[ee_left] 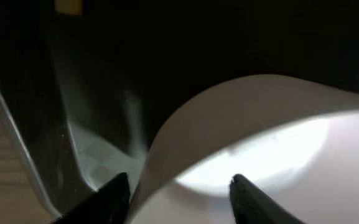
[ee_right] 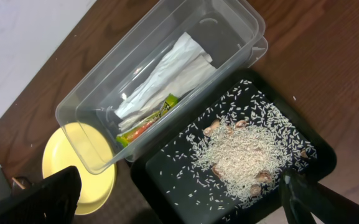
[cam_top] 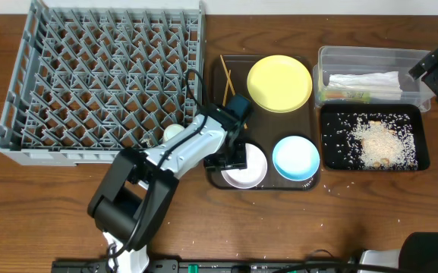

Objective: Sort waste into correct bins and load items into the dishwasher
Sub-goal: 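Lift the white plate with the left gripper and carry it to the rack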

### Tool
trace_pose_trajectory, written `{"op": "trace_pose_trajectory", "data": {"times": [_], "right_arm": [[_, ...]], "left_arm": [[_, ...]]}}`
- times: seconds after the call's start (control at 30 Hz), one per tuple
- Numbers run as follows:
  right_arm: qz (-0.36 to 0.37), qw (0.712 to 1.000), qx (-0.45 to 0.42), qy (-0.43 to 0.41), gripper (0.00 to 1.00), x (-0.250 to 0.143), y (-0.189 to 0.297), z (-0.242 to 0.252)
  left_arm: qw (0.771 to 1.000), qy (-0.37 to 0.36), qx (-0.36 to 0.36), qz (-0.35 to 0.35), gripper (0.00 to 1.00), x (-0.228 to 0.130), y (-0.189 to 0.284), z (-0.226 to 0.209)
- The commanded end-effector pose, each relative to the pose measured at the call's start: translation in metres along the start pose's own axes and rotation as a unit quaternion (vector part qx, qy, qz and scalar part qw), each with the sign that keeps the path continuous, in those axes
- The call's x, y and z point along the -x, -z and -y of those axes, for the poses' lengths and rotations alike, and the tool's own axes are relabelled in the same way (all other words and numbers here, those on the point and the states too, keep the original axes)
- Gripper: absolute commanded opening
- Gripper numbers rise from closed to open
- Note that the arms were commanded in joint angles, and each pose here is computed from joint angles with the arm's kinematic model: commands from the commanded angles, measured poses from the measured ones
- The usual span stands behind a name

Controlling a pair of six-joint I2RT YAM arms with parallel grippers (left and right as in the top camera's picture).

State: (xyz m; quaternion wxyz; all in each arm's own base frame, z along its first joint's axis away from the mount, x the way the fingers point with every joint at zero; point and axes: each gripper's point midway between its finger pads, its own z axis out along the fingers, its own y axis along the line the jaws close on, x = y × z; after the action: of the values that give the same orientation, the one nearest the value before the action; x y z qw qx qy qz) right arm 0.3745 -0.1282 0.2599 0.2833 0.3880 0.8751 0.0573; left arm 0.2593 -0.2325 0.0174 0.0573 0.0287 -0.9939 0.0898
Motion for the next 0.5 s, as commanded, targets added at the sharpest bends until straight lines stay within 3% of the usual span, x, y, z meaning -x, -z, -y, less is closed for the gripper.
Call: {"op": "trace_pose_trajectory", "data": {"times": [0.0,0.07,0.27,0.47], "right_arm": [[-0.001,1.000,0.000,-0.007,0.99,0.000,-0.001,0.000],[-0.001,1.000,0.000,-0.008,0.99,0.000,-0.001,0.000],[-0.001,1.000,0.000,-0.007,0.99,0.000,-0.001,0.000],[-0.001,1.000,0.000,-0.007,0.99,0.000,-0.001,0.000]], "left_arm": [[1.000,0.017,0.005,-0.007,0.38,-0.001,-0.005,-0.002],[1.000,0.017,0.006,-0.007,0.09,-0.001,-0.005,-0.002],[1.000,0.014,-0.004,0.003,0.07,0.001,0.004,0.001],[0.997,-0.033,-0.052,0.053,0.07,0.013,0.051,0.015]]}}
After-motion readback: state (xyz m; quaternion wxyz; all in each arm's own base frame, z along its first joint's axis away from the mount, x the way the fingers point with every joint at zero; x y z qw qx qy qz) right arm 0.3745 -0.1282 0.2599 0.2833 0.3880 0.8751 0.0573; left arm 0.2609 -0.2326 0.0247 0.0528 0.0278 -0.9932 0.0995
